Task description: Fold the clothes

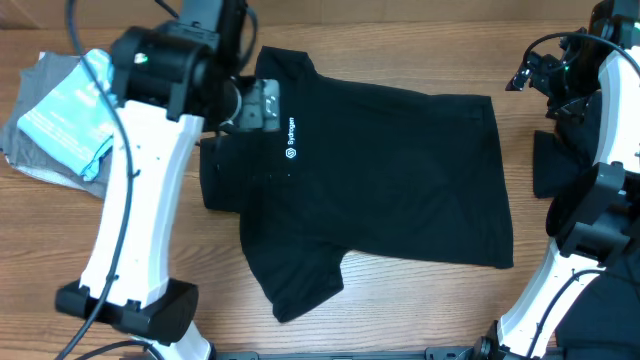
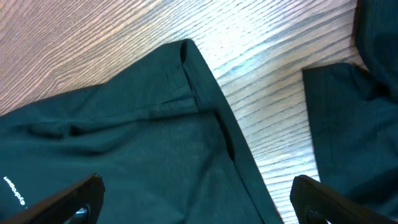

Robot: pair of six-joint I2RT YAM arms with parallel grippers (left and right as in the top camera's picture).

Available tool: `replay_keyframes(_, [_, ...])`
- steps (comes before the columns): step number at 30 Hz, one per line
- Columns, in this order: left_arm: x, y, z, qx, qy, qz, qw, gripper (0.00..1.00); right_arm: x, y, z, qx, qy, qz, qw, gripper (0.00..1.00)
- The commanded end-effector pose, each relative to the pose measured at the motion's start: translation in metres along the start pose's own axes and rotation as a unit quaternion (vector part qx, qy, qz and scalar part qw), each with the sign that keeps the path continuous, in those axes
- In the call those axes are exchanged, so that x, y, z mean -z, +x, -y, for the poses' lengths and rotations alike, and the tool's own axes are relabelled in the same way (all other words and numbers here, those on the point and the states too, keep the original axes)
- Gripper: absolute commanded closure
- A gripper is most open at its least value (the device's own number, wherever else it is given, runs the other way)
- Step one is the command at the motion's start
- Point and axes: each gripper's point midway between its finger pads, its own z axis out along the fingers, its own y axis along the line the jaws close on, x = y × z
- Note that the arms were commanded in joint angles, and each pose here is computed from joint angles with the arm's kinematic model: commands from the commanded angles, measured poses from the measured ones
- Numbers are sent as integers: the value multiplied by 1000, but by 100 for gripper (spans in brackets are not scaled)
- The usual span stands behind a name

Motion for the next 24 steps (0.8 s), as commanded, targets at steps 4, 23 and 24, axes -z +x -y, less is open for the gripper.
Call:
replay_keyframes(4, [-16, 71, 54, -80, 39, -91, 992, 0, 15, -5, -8, 5, -8, 22, 1000, 0])
replay_keyframes(23, [-40, 153, 9, -30, -74, -71, 994, 0, 15, -6, -8, 6, -10, 23, 1000, 0])
replay_keyframes(24, [-44, 153, 8, -28, -75, -73, 994, 0, 16, -8, -9, 7, -12, 28, 1000, 0])
